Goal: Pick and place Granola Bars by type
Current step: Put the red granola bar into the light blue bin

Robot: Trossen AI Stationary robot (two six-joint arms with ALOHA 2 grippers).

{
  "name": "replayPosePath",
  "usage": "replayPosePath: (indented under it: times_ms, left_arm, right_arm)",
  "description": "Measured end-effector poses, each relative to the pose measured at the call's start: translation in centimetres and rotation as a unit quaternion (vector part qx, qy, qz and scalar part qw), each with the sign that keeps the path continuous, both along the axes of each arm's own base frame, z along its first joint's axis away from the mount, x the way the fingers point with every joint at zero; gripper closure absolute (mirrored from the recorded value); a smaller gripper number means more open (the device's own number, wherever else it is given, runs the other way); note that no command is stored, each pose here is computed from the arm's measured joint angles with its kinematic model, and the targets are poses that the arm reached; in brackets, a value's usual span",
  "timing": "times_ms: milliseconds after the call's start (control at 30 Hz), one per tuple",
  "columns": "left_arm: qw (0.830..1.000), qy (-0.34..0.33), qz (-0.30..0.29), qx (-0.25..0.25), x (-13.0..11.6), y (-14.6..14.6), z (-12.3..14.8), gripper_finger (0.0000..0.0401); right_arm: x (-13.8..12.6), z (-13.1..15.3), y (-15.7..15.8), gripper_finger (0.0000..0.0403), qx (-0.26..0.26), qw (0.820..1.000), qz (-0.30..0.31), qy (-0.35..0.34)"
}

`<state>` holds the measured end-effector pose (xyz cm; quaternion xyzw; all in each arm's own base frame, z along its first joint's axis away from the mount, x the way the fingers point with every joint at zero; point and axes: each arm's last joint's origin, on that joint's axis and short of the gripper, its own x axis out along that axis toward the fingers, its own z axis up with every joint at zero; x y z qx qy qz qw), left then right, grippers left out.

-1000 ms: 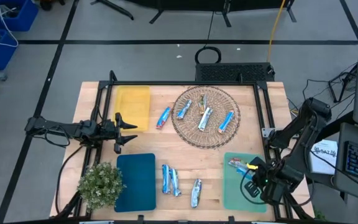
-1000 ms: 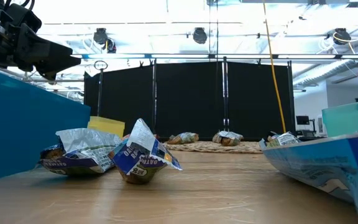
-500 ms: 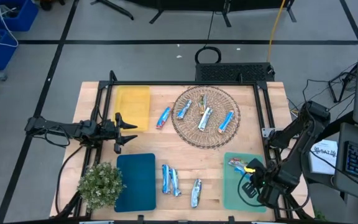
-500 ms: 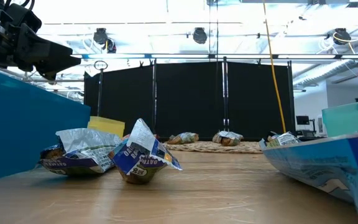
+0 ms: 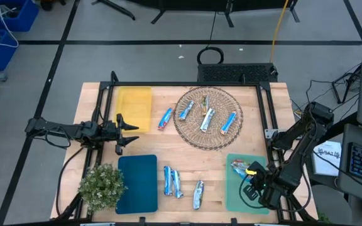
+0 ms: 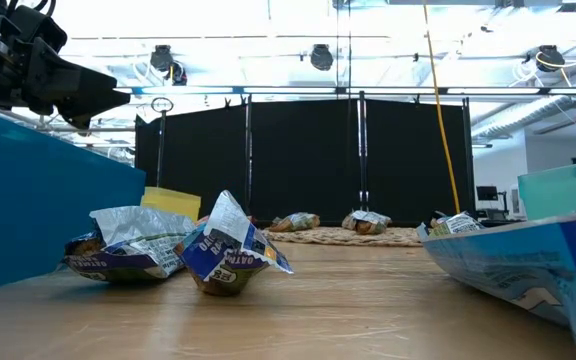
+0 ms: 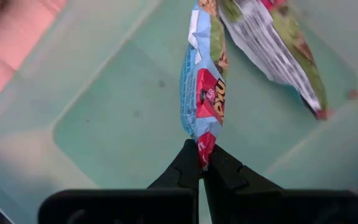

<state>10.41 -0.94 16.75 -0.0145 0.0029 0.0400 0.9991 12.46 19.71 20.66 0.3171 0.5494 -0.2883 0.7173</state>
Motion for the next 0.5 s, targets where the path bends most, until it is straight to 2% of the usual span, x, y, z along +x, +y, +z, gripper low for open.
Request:
replayPosePath:
  times_ms: [333, 500]
  left_arm:
    - [1.0, 0.0, 0.0, 0.0, 0.0, 0.0, 0.0, 0.0192]
    - [1.0, 0.0, 0.0, 0.0, 0.0, 0.0, 0.0, 0.0192]
  right_arm:
    - [0.2, -1.2, 0.2, 0.0403, 0.015, 0.999, 0.021, -0.03]
    - [0.3, -1.2, 0.1, 0.0403, 0.006, 0.999, 0.027, -0.042]
